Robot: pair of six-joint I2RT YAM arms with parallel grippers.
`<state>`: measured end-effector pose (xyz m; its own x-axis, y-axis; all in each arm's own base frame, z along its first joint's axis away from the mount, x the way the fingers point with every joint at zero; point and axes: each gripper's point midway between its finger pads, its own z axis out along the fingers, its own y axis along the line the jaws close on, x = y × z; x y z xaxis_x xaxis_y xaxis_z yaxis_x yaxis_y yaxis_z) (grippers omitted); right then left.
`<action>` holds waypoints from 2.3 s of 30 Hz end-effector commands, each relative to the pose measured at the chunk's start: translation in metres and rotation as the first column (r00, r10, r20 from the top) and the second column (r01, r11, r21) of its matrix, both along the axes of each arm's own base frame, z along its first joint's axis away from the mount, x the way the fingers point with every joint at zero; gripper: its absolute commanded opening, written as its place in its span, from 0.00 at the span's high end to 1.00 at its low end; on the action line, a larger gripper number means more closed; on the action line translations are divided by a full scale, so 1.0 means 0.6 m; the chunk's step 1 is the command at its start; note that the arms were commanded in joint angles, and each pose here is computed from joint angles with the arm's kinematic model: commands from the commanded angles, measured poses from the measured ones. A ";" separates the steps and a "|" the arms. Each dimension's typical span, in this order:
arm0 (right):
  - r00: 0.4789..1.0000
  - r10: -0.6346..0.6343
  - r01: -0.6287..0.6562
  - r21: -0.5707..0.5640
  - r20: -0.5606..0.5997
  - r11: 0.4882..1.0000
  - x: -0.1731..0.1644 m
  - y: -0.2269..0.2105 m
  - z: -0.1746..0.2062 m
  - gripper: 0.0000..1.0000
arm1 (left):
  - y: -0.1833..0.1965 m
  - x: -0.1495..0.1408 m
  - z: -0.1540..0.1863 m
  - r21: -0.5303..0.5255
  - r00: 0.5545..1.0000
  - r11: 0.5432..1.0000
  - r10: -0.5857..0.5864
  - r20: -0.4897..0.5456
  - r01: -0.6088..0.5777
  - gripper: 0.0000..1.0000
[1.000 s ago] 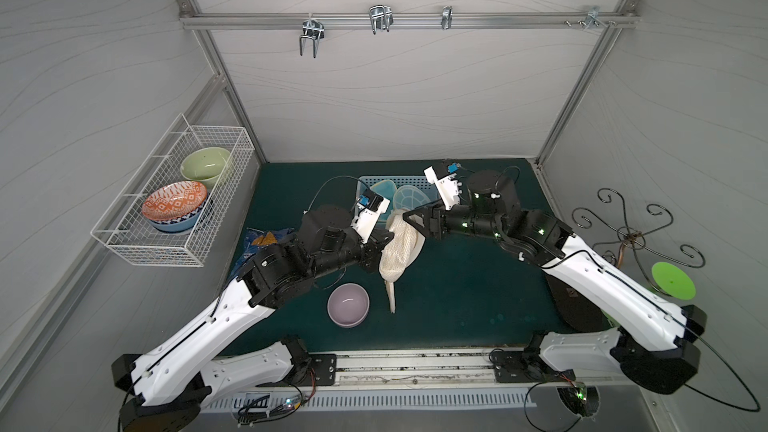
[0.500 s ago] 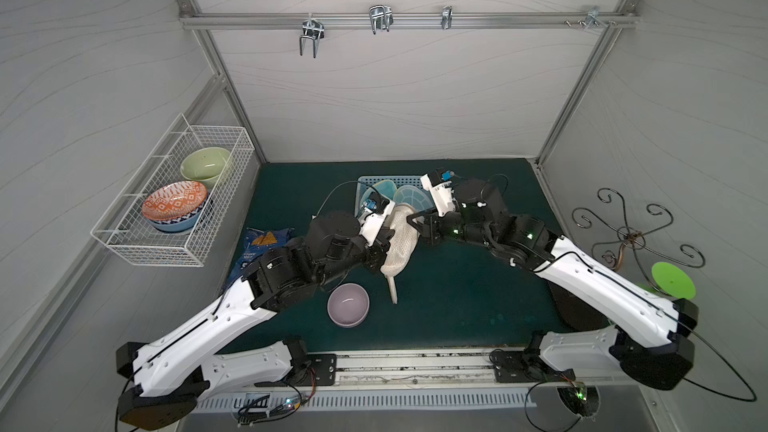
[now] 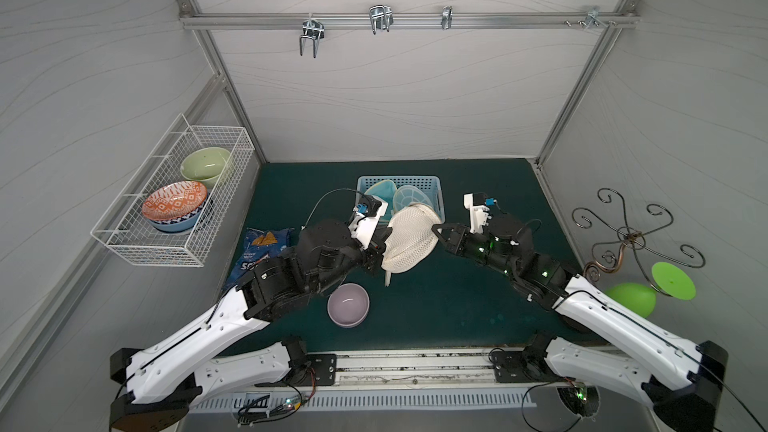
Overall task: Turn the laundry bag inside out
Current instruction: Turn over the laundry bag.
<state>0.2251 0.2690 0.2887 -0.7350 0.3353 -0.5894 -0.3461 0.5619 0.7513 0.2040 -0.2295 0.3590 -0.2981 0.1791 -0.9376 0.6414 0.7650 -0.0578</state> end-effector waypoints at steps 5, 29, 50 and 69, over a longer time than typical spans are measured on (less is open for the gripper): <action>0.995 -0.010 0.001 -0.092 -0.103 0.996 -0.014 -0.043 -0.091 1.00 | 0.018 0.002 0.136 -0.113 0.987 0.994 0.028 0.161 -0.010 1.00; 0.970 0.224 -0.229 0.050 0.092 0.972 -0.019 -0.043 0.131 0.26 | -0.019 -0.064 0.119 0.108 0.929 0.949 -0.312 0.201 0.295 1.00; 0.954 0.296 -0.297 0.266 0.045 0.917 -0.046 -0.022 0.150 0.41 | -0.050 -0.066 0.121 0.294 0.854 0.947 -0.259 0.452 0.132 1.00; 0.926 -0.153 0.171 0.023 -0.346 0.985 -0.031 -0.121 -0.105 1.00 | -0.014 -0.032 0.202 0.143 0.787 0.984 -0.003 0.617 -0.108 1.00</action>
